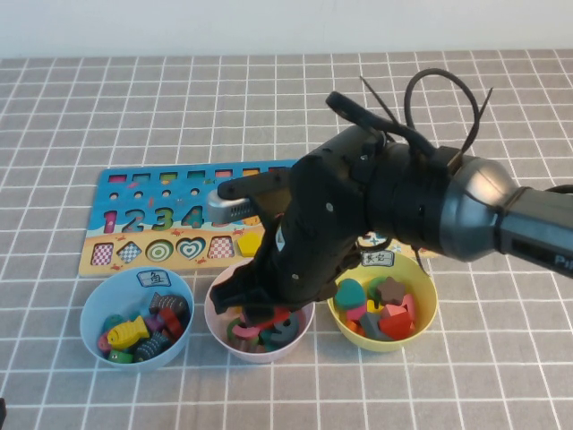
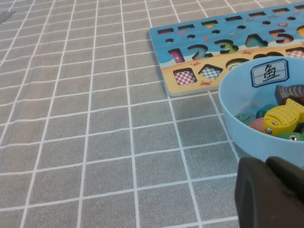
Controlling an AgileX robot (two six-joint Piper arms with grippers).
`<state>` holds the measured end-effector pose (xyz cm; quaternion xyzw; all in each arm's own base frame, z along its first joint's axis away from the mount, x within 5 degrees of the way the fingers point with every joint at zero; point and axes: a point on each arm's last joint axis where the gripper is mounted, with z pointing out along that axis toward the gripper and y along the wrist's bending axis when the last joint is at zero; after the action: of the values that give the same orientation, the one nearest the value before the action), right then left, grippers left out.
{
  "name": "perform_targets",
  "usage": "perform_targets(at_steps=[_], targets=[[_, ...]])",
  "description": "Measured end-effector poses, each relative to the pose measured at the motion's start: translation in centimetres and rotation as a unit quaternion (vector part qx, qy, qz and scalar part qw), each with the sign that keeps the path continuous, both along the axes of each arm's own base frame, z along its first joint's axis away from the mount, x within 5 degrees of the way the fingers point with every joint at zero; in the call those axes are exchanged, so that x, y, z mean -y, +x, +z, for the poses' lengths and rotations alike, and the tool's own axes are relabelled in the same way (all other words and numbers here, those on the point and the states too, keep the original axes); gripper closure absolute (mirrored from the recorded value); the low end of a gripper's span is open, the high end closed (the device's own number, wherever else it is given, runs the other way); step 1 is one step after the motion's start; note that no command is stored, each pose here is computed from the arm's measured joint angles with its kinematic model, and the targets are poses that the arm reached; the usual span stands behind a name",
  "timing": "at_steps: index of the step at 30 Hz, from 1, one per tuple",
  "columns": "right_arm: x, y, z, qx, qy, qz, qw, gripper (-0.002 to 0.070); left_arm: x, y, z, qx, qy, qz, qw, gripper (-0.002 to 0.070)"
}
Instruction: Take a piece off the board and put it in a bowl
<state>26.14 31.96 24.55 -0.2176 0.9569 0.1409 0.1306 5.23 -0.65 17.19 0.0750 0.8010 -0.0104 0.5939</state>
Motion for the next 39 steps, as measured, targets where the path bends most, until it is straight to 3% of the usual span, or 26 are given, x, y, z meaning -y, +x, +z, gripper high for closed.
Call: perform_targets(at_steps=[11, 21, 29, 34, 39], targets=[[-0.6, 0.2, -1.5, -0.002, -0.014, 0.006, 1.0, 0.0321, 0.0, 0.0, 0.0, 0.0, 0.0, 0.0, 1.0, 0.0676], [-0.7, 0.3, -1.6, 0.003, -0.01, 0.005, 1.0, 0.0249, 0.0, 0.0, 0.0, 0.0, 0.0, 0.0, 1.0, 0.0676], [-0.6, 0.1, -0.7, 0.011, -0.002, 0.007, 1.0, 0.0258, 0.0, 0.0, 0.0, 0.0, 0.0, 0.0, 1.0, 0.0676], [0.2, -1.6, 2.6, 0.044, 0.037, 0.016, 0.998, 0.04, 0.0, 0.0, 0.0, 0.0, 0.0, 0.0, 1.0, 0.0676], [2.9, -4.5, 4.9, 0.086, 0.052, 0.069, 0.993, 0.0629, 0.0, 0.0, 0.0, 0.0, 0.0, 0.0, 1.0, 0.0676]])
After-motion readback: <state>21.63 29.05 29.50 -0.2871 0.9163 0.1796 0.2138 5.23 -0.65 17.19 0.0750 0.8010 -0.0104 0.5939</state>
